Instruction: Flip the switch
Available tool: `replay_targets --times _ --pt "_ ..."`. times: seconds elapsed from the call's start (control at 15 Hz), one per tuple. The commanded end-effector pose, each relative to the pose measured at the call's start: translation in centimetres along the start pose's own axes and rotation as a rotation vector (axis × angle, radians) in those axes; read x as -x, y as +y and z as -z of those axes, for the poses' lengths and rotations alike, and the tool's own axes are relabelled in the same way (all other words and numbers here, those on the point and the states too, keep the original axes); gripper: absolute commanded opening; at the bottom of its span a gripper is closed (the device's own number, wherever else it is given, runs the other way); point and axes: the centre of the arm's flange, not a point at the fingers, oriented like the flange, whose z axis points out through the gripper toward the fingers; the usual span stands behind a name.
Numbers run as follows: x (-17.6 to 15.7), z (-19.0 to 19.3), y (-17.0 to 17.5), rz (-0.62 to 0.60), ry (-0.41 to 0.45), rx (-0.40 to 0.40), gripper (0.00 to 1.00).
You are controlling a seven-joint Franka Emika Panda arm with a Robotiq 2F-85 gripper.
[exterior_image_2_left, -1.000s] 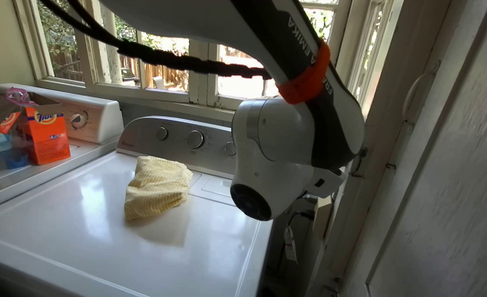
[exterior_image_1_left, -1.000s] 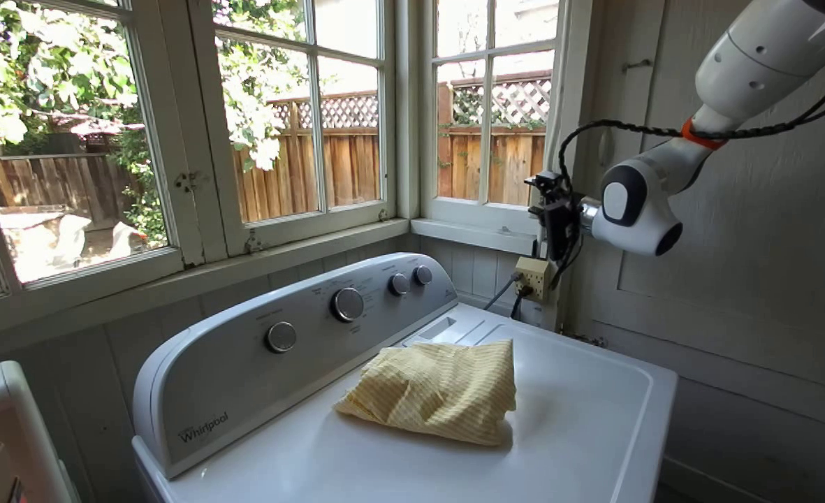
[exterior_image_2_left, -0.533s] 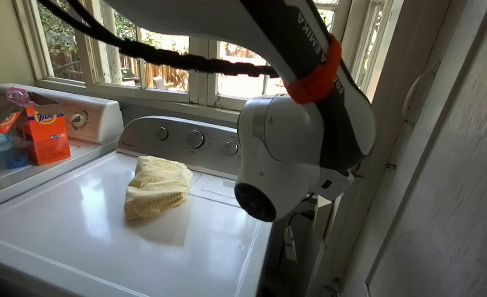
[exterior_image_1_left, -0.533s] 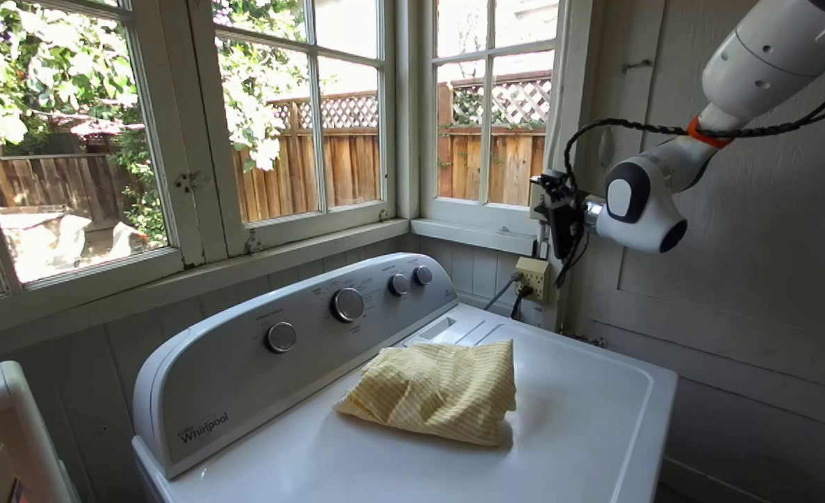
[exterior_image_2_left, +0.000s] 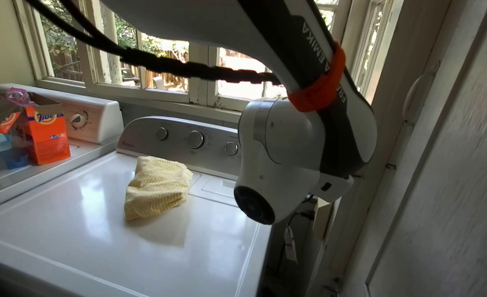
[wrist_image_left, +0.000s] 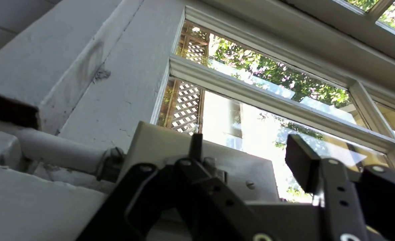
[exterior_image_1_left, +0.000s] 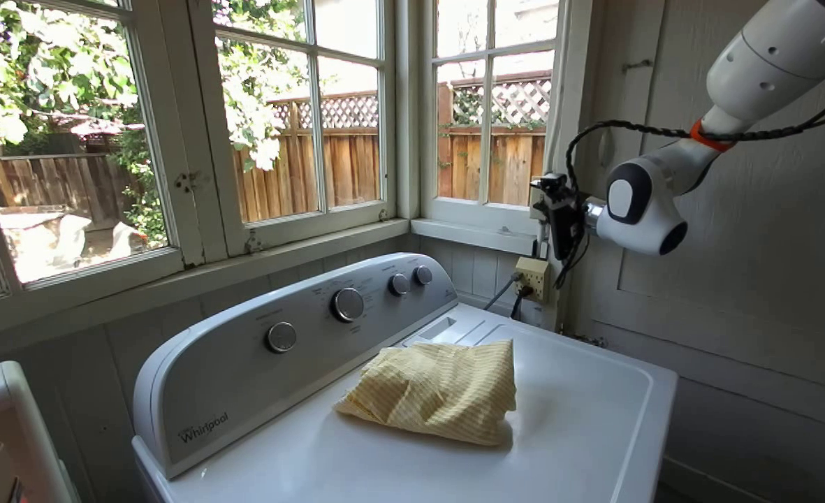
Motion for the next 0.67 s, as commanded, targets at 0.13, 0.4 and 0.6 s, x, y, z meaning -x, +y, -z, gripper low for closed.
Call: replay_targets --times 0.13,0.4,0.6 --pt "0.71 -0.17 0.09 0.01 0.037 0.009 0.18" --pt "0.85 0.12 0.2 -0.008 0.047 0.002 0.0" --pt "0.96 0.42 -0.67 -0.073 0.058 0.005 0.03"
